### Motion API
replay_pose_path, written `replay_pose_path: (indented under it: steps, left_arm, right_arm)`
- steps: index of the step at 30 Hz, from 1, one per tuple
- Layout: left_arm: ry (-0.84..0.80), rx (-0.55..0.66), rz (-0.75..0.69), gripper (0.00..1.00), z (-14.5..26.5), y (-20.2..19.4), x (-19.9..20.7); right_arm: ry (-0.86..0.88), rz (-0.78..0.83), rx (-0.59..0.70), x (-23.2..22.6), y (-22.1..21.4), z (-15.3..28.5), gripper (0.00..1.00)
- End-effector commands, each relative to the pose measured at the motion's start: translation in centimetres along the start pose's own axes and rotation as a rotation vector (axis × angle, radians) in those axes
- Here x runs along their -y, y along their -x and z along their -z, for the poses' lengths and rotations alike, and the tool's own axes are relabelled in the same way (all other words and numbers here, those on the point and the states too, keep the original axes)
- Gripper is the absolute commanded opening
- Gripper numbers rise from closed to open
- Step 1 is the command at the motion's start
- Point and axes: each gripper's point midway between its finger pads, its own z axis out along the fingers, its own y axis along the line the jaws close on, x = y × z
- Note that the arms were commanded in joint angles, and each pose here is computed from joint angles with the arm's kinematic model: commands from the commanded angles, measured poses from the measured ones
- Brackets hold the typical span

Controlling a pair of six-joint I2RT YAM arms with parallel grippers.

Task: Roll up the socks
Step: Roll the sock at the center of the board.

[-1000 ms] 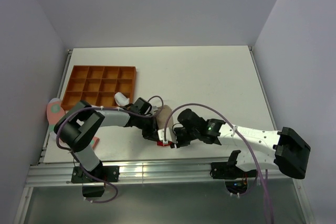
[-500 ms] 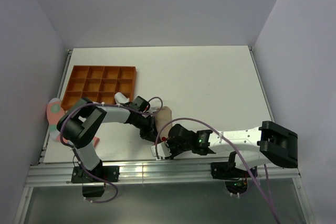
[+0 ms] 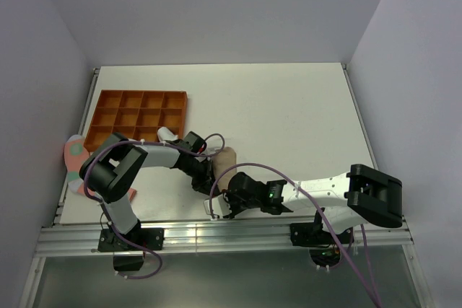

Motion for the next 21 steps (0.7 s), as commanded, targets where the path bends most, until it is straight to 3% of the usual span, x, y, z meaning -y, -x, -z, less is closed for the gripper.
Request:
replay_pose_path:
  steps: [1, 21]
  left_arm:
    - [0.142, 0.029, 0.011, 0.00, -0.4, 0.5, -3.5]
    - [0.156, 0.028, 0.011, 0.00, -0.6, 0.6, -4.2]
  right_arm:
    - [-0.028, -0.005, 0.029, 0.8, 1.1, 0.1, 0.41]
    - [0.031, -0.038, 0.018, 0.0, 2.0, 0.3, 0.44]
